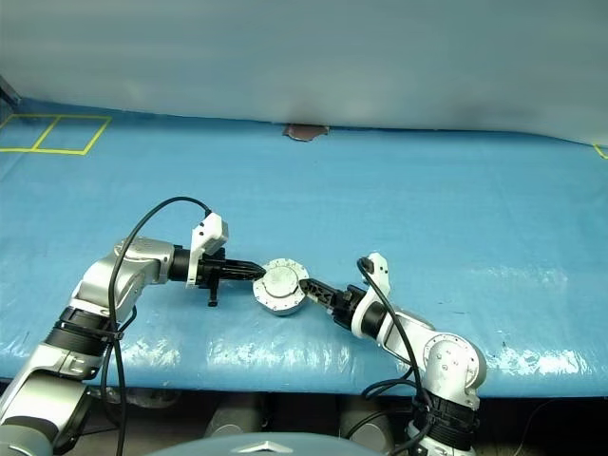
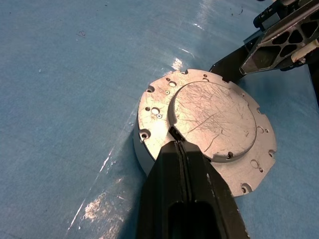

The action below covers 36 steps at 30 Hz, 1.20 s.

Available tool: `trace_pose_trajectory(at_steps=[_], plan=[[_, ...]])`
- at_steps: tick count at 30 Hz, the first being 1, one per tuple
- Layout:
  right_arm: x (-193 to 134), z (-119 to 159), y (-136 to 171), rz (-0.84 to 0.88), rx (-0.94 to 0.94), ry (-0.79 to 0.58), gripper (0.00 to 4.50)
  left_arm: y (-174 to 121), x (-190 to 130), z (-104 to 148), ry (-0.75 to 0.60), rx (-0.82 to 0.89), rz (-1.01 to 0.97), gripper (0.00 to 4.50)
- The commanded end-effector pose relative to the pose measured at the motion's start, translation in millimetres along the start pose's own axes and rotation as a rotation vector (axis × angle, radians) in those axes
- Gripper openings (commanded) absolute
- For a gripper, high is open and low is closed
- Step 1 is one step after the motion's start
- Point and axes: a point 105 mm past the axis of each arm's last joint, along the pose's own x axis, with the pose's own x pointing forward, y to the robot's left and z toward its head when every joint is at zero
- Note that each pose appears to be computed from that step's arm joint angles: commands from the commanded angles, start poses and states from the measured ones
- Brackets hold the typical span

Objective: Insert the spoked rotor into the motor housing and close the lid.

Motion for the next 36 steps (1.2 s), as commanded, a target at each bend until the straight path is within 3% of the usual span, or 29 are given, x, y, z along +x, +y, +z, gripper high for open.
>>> trace_pose_trajectory(at_steps=[1,21,24,30,34,36], plan=[[19.3,-14.1,31.0,0.163,0.108,0.034,4.47,-9.6,8.8,-11.5,0.036,-0.014,-0.049,0.00],[34.1,-17.8,51.2,0.271,0.269,0.027,4.47,-13.2,7.8,-16.3,0.040,-0.029,-0.050,0.00],[33.2,-23.3,49.9,0.264,0.280,0.045,3.84,-13.6,8.1,-16.8,0.041,-0.031,-0.050,0.00],[29.3,-30.5,42.7,0.236,0.299,0.067,1.95,-13.9,9.0,-17.5,0.041,-0.035,-0.052,0.00],[27.2,-30.6,39.9,0.227,0.304,0.068,1.17,-14.1,9.8,-17.6,0.041,-0.036,-0.053,0.00],[26.2,-30.0,39.7,0.227,0.305,0.066,1.17,-14.3,9.8,-17.8,0.041,-0.037,-0.054,0.00]])
